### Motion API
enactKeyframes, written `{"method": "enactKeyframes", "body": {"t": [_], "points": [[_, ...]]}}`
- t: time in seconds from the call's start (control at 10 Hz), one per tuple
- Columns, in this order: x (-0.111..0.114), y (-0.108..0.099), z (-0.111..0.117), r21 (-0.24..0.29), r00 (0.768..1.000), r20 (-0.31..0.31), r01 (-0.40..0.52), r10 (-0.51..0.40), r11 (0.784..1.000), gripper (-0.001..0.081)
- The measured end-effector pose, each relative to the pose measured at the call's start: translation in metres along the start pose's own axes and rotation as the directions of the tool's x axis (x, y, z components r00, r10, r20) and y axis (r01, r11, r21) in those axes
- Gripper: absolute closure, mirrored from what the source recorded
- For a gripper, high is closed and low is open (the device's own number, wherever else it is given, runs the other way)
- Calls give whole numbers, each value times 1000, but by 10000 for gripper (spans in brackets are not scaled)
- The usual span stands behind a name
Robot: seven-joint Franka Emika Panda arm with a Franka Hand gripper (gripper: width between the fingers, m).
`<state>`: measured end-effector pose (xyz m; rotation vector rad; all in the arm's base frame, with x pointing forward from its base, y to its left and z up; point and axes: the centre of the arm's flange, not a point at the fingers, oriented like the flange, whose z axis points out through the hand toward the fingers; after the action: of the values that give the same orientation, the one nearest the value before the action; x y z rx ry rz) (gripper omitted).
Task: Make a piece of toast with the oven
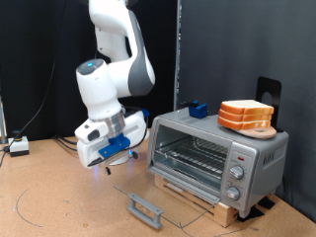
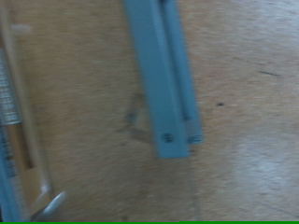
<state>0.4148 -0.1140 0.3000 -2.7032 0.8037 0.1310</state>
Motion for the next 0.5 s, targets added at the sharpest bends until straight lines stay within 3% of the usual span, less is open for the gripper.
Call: {"method": "enactKeyframes", "body": {"t": [0.3,0.5], "points": [[-21,-19,-29,58,996,78,44,-49,997,-3],[-33,-33,-43,38,995,71,68,-71,997,-3]]}}
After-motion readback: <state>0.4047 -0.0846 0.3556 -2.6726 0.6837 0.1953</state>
